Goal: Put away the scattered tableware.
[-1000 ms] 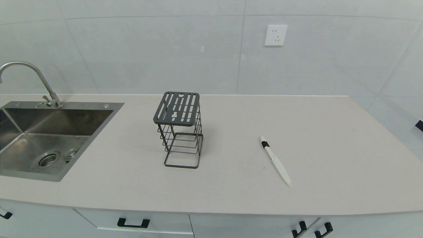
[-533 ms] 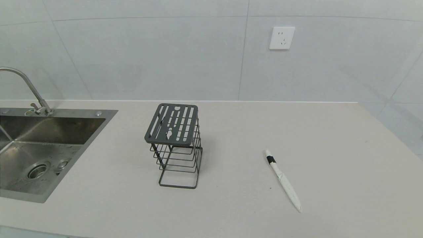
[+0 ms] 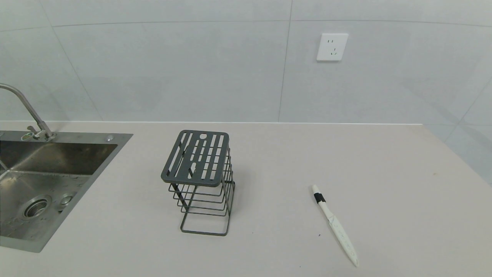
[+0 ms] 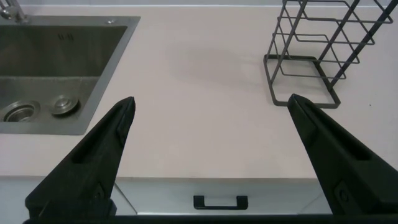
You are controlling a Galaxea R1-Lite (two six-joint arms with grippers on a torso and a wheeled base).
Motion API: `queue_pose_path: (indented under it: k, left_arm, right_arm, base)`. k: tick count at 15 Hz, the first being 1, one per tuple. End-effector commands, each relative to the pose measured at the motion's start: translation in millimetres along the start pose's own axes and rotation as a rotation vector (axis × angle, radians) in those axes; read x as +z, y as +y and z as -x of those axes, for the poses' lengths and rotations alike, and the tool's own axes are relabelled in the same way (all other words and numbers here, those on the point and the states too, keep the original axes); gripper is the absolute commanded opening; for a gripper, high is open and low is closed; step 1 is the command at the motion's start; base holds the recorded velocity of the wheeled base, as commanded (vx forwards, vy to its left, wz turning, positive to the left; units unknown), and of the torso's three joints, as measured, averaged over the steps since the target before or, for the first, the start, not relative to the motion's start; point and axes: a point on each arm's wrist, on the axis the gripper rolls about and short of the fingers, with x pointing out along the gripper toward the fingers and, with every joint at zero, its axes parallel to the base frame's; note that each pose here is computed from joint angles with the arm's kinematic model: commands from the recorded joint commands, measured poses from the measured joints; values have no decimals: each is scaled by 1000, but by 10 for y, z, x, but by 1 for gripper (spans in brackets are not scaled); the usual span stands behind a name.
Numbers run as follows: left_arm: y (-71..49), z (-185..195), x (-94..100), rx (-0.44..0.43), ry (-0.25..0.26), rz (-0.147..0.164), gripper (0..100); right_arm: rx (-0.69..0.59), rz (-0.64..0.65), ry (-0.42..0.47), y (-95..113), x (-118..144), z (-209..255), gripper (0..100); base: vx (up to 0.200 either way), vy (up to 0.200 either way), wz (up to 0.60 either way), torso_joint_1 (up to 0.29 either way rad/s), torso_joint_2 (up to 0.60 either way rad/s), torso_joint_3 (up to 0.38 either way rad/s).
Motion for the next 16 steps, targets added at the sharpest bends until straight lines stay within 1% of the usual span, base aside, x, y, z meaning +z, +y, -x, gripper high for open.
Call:
queue_pose_path:
  k: [1,2,3,4,5,6,7,8,9,10,11,13,14,16]
  left_arm:
    - [0,0,0,0,0,1,100]
    - [0,-1,0,0,2,4,100]
    - [0,0,0,2,0,3,100]
    - [0,-1,0,2,2,1,100]
    - [0,0,0,5,0,3,100]
    - [1,-1,0,3,2,15,100]
    - [1,-1,0,3,2,17,100]
    - [1,-1,0,3,2,15,100]
    - [1,-1,0,3,2,17,100]
    - [1,-1,0,3,2,17,100]
    - [1,-1,0,3,2,15,100]
    - [1,-1,0,3,2,15,100]
    - [1,-1,0,3,2,15,100]
    - [1,-1,0,3,2,15,100]
  right_arm:
    - [2,1,0,0,1,-1,100]
    - [2,1,0,0,1,-1,100]
    - [29,3,-1,6,1,-1,100]
    - [61,12,-21,13,22,0,100]
    - [62,17,-104,13,107,5,100]
    - [61,32,-181,13,184,16,100]
    - [78,28,-186,16,189,17,100]
    - [122,27,-188,25,191,19,100]
    - [195,47,-212,41,241,39,100]
    - [273,61,-251,59,368,95,100]
    - [326,71,-250,74,478,130,100]
    - [383,65,-174,87,645,83,100]
    - [399,58,-141,87,677,46,100]
    - [454,28,-10,89,791,-165,100]
  base:
    - [0,0,0,0,0,0]
    - [0,0,0,0,0,0]
    - [0,0,0,0,0,0]
    - [0,0,0,0,0,0]
    - [0,0,0,0,0,0]
    - [0,0,0,0,0,0]
    - [0,0,0,0,0,0]
    - [0,0,0,0,0,0]
    - [0,0,0,0,0,0]
    - [0,0,0,0,0,0]
    - [0,0,0,0,0,0]
    - [0,0,0,0,0,0]
    - [0,0,0,0,0,0]
    - [0,0,0,0,0,0]
